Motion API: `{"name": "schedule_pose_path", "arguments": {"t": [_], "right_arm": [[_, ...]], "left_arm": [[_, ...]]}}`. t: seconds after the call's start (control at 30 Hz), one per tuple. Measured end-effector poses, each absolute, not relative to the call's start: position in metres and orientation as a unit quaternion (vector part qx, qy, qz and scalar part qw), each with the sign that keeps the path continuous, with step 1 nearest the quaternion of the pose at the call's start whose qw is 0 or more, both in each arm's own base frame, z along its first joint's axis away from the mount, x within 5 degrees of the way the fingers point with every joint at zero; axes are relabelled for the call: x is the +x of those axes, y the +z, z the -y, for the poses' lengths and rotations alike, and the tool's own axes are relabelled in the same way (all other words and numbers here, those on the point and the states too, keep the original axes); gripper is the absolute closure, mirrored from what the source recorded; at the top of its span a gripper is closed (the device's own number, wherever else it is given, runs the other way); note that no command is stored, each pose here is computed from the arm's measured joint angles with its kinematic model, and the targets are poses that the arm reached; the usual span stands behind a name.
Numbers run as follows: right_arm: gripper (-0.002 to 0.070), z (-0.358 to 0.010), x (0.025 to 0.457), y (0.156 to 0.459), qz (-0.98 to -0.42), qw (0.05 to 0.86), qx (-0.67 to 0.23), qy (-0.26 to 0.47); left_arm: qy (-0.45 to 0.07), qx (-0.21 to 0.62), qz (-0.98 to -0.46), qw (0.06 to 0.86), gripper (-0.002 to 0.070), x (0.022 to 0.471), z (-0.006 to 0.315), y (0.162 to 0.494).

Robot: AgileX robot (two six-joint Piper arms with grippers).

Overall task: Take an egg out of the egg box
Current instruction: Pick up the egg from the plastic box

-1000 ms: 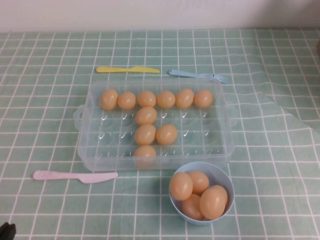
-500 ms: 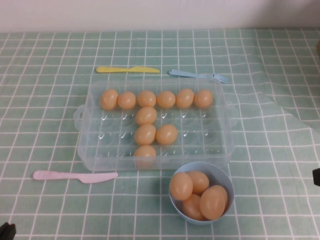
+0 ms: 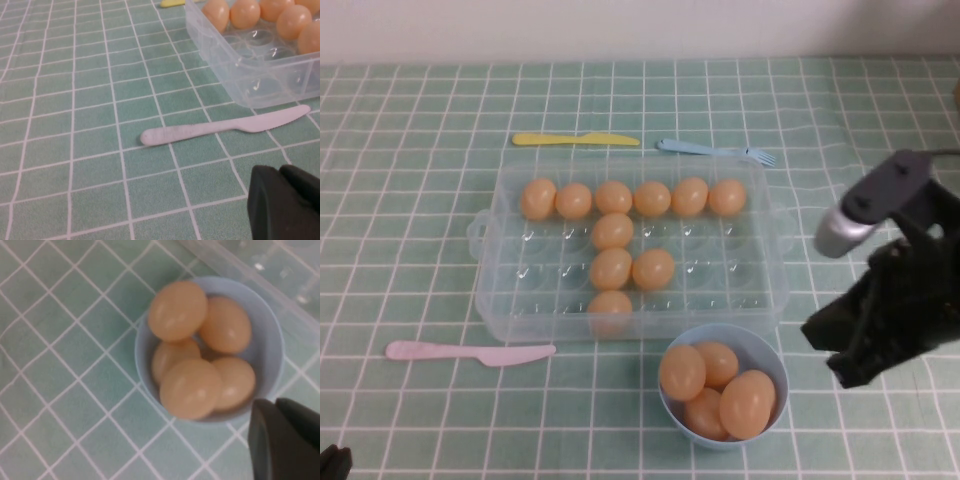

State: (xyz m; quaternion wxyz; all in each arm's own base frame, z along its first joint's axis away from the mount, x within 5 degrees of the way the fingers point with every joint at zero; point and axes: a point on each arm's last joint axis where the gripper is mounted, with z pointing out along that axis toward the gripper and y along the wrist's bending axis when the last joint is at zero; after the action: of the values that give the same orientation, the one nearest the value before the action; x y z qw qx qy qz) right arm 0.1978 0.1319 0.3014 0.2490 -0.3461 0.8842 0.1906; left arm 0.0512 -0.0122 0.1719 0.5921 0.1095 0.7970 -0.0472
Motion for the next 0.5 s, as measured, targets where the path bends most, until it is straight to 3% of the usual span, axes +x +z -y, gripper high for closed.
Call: {"name": "schedule_pose_path", "arguments": {"t": [0.3,0.5], "right_arm": [[0.0694,-0.208,0.251,0.293,-0.831,0.243,-0.478,0.147],[0.0688,-0.237,0.288,0.284,-0.793,0.249,-0.545,0.113]], "left_arm": [[-0.047,0.110,-0.797,0.592,0.0679,0.051,0.012,0.172],[-0.047,0.110,-0.797,0.592,0.0679,0.051,0.012,0.172]]}}
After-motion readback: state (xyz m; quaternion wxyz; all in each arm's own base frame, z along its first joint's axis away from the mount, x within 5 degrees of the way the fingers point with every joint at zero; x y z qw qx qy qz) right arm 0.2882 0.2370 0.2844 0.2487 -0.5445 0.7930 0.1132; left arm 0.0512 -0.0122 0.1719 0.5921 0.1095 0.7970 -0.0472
